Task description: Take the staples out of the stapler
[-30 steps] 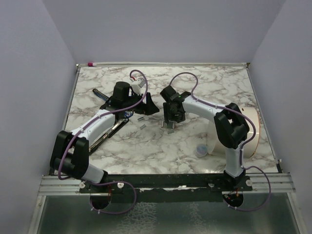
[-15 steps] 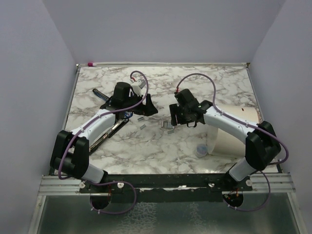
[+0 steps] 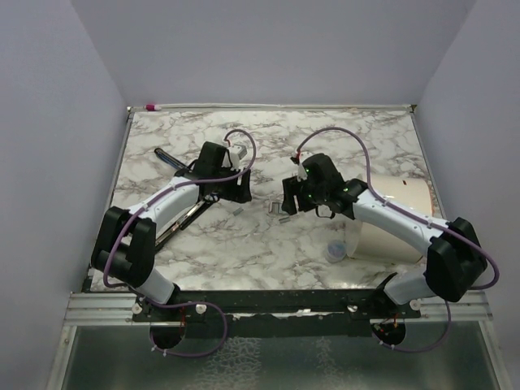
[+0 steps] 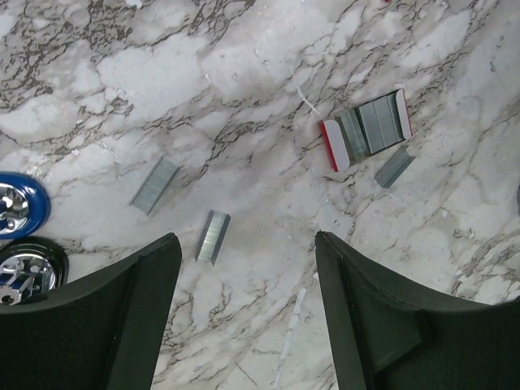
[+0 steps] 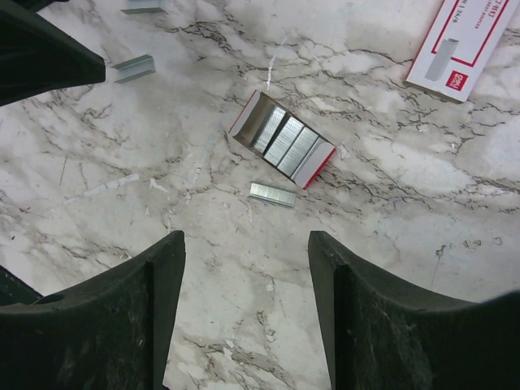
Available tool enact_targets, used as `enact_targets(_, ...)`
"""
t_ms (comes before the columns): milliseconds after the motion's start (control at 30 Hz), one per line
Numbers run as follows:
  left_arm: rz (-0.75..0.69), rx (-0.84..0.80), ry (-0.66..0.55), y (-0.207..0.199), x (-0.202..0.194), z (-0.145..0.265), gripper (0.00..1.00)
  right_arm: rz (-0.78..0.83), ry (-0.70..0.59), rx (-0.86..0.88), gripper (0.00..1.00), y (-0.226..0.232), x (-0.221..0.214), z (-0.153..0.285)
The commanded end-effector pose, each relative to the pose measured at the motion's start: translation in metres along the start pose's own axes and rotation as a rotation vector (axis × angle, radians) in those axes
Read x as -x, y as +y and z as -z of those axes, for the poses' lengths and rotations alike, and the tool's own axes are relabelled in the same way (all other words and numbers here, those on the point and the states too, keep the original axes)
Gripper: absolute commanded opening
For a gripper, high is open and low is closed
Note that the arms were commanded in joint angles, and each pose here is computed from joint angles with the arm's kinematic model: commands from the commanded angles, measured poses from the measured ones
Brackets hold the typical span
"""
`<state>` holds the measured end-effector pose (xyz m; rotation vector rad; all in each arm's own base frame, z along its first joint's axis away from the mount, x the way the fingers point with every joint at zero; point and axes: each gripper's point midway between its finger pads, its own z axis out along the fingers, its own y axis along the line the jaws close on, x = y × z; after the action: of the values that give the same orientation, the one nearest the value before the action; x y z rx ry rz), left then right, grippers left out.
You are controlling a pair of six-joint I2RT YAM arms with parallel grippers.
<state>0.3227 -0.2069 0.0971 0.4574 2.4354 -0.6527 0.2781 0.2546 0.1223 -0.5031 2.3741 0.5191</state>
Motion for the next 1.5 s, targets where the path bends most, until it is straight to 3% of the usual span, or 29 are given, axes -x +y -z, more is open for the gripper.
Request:
enact_targets(0,-0.003,0.031,0.033,0.001,-0.013,0.003,0.68,-0.014,0.023,0.053,0.61,0.008,-0.005,-0.009)
enact_targets(167,0.018,-0.024,0.036,-0.013,-0.019,-0.001,0.68,-0.136,0.154,0.026,0.56,0.007,-0.029,-0.028)
enact_targets(367,-0.027,-0.069,-0.032,-0.027,0.017,0.009,0.73,-0.579,0.213,-0.311,0.57,-0.025,-0.056,-0.037)
enact_targets(600,-0.099,-0.131,-0.126,-0.047,0.065,0.02,0.74,-0.742,0.207,-0.377,0.52,-0.02,-0.063,-0.039)
enact_targets(833,-0.127,-0.115,-0.13,-0.042,0.05,0.023,0.75,-0.953,0.199,-0.404,0.39,-0.016,-0.076,-0.044)
enact_targets(1467,-0.135,-0.207,-0.171,-0.062,0.046,0.042,0.76,-1.058,0.194,-0.405,0.29,-0.009,-0.066,-0.064)
